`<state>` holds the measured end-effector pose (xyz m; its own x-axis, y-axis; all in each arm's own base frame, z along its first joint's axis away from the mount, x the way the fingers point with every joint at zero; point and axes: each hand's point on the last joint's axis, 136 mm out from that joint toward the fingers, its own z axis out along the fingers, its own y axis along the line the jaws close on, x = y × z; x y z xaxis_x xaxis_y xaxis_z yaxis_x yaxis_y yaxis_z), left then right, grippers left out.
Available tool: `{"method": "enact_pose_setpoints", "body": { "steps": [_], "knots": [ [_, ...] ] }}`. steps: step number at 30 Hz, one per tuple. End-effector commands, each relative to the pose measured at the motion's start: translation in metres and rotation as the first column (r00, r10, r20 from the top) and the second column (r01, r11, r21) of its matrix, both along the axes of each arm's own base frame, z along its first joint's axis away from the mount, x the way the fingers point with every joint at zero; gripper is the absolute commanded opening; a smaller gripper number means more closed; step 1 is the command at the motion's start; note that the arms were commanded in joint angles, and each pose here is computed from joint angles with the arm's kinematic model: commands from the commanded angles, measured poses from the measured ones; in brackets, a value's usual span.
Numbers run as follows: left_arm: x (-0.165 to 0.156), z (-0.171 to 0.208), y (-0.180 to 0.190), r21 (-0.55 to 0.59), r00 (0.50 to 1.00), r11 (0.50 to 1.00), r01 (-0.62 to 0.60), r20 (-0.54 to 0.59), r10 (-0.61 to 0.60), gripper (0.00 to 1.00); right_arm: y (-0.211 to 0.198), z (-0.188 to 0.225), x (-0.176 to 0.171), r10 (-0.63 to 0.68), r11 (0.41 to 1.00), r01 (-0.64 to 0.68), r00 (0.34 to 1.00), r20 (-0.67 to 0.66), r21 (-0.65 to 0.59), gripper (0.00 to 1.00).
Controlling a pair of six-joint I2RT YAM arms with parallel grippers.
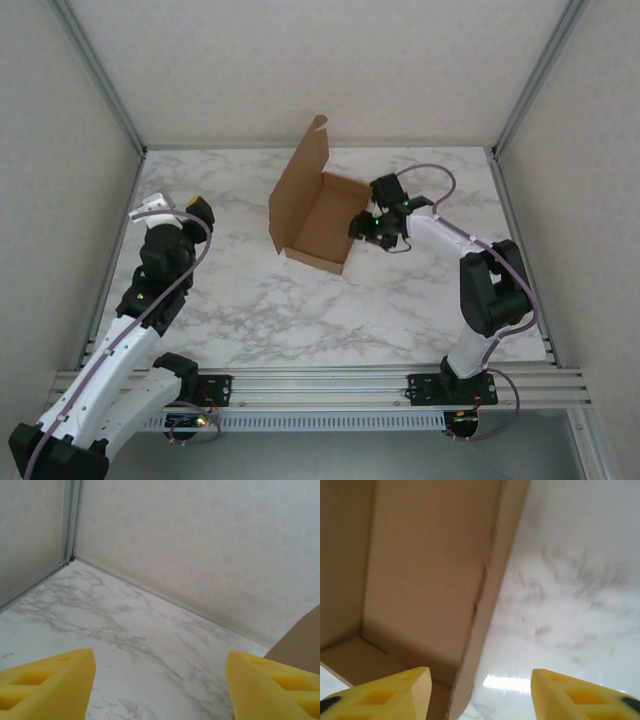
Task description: Fold the paper box
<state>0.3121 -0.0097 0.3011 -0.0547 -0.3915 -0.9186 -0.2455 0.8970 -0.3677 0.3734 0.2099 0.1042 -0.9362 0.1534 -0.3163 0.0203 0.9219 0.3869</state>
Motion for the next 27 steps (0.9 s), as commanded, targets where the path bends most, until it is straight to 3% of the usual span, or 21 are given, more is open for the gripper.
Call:
{"method": "enact_pose_setpoints", "body": {
  "steps": [1,5,12,18,23,27],
  "knots": [
    [-0.001,0.004,-0.001,0.009,1.0,1.0,0.002,0.012,-0.002,0.7,-0.011,0.008,0.028,0.019,0.992,-0.013,0.998,0.052,-0.125,0.56],
    [-0.002,0.005,0.001,0.018,1.0,1.0,-0.008,0.013,0.008,0.7,0.002,-0.009,0.036,0.024,0.99,-0.024,1.0,-0.002,-0.138,0.54],
    [-0.007,0.008,0.007,0.011,0.998,0.999,-0.039,0.04,0.038,0.71,-0.014,-0.043,0.013,-0.043,0.98,0.025,0.996,-0.084,-0.2,0.5],
    [-0.006,0.008,0.007,0.002,0.999,0.999,-0.039,0.034,0.039,0.72,0.002,-0.058,-0.011,-0.065,0.994,0.049,0.984,-0.166,-0.097,0.41],
    [-0.008,0.01,0.008,-0.004,0.998,0.999,-0.041,0.041,0.041,0.72,0.028,-0.055,-0.038,-0.058,0.998,0.056,0.976,-0.209,-0.013,0.41],
    [-0.009,0.011,0.009,-0.006,0.998,0.999,-0.045,0.045,0.045,0.73,0.07,-0.054,-0.076,0.003,0.996,0.02,0.963,-0.27,0.085,0.43]
  ]
}}
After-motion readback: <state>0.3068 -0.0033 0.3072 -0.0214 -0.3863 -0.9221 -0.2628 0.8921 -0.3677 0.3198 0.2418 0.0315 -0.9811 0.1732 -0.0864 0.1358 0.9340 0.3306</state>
